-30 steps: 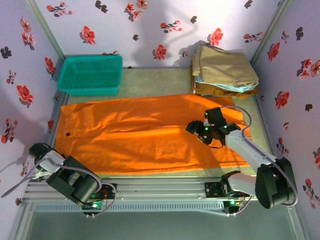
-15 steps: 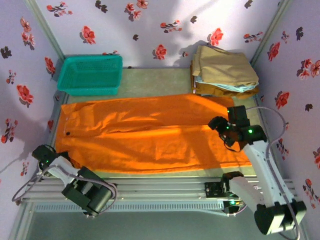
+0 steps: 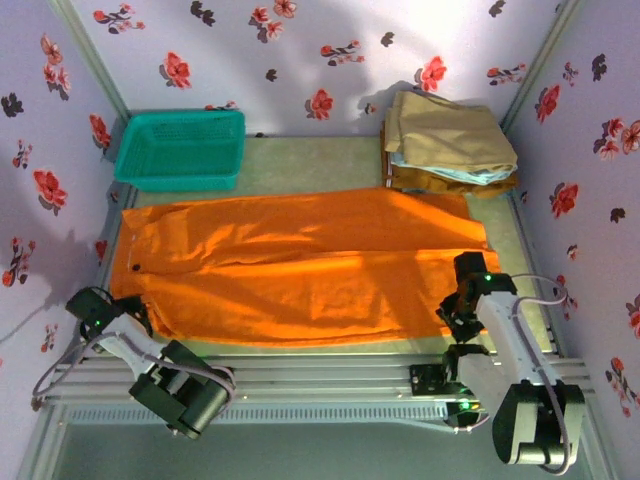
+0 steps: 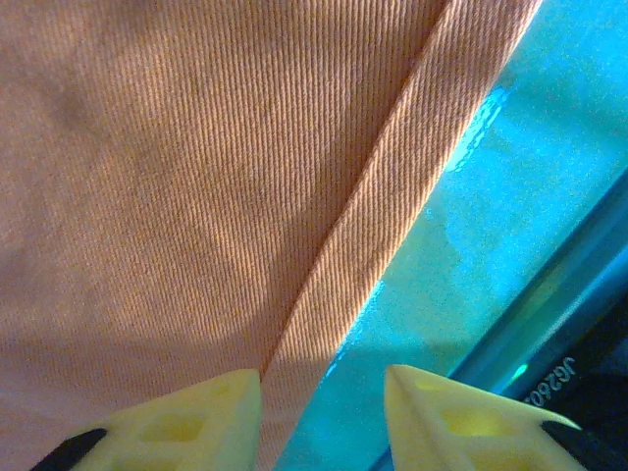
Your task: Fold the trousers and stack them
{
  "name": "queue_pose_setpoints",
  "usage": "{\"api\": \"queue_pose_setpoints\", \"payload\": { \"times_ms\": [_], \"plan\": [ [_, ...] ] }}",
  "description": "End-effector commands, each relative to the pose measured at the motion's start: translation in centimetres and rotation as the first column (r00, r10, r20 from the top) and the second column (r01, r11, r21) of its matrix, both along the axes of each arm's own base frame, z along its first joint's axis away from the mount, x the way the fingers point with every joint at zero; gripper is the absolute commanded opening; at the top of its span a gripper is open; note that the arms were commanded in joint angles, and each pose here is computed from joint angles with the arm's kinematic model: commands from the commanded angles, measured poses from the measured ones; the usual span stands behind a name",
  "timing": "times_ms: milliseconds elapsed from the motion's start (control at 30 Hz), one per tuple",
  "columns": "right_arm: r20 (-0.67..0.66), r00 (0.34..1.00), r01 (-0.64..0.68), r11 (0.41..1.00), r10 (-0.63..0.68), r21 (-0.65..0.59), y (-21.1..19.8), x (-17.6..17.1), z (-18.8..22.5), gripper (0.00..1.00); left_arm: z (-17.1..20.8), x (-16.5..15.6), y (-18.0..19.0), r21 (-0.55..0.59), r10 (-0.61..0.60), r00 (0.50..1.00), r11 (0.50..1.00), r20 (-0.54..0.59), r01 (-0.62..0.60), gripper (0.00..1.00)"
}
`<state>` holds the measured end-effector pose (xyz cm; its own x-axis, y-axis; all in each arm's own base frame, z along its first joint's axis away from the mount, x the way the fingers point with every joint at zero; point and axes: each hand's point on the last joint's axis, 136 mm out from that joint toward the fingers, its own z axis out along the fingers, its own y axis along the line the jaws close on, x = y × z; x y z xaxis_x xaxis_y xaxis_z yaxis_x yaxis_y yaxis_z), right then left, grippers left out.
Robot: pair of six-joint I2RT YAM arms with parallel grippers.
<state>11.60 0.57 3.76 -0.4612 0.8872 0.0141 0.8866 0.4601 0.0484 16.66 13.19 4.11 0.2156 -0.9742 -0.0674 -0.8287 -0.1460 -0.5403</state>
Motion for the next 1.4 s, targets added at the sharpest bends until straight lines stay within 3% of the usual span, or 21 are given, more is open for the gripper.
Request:
{"api": "queue_pose_setpoints", "payload": {
  "times_ms": [0, 167, 433, 600, 833, 933, 1133, 1233, 1367],
  "plan": [
    [-0.065, 0.995, 0.08, 0.997, -0.079, 0.016, 0.2, -1.7, -1.6, 0.4, 1.4, 1.1, -0.5, -0.013, -0.03, 0.998, 0.999, 0.062, 0.031, 0.0],
    [-0.037, 0.992, 0.124, 0.991, -0.123, 0.045, 0.7, -0.8, -2.1, 0.49, 2.0, 1.3, -0.6, -0.01, -0.024, 0.996, 1.0, 0.086, 0.025, 0.0],
    [-0.013, 0.983, 0.184, 0.98, -0.184, 0.077, 2.1, 0.0, -2.4, 0.5, 3.3, 1.8, -0.3, 0.0, -0.016, 0.993, 1.0, 0.12, 0.016, 0.0],
    [-0.013, 0.982, 0.189, 0.982, -0.189, 0.029, 2.0, -0.5, -2.3, 0.51, 3.2, 2.0, -0.1, 0.003, -0.02, 0.992, 1.0, 0.121, 0.019, 0.0],
    [-0.01, 0.983, 0.184, 0.983, -0.184, -0.008, 1.8, -0.6, -2.1, 0.38, 3.8, 2.3, 0.0, -0.001, -0.023, 0.991, 1.0, 0.129, 0.024, 0.0],
    [-0.004, 0.983, 0.181, 0.983, -0.181, -0.011, 1.8, -0.4, -2.1, 0.37, 4.5, 2.4, 0.0, 0.004, -0.023, 0.989, 1.0, 0.144, 0.023, 0.0],
    [0.025, 0.978, 0.204, 0.978, -0.205, 0.042, 3.2, 0.4, -2.9, 0.5, 5.8, 2.7, 0.0, 0.015, -0.027, 0.985, 1.0, 0.17, 0.025, 0.0],
    [0.023, 0.977, 0.212, 0.977, -0.212, 0.029, 3.2, 0.3, -3.7, 0.48, 5.9, 2.7, 0.1, 0.015, -0.024, 0.985, 1.0, 0.171, 0.022, 0.0],
    [0.016, 0.976, 0.215, 0.976, -0.215, 0.04, 3.5, 0.3, -4.4, 0.36, 5.9, 2.7, 0.1, 0.015, -0.028, 0.985, 1.0, 0.169, 0.026, 0.0]
  ]
}}
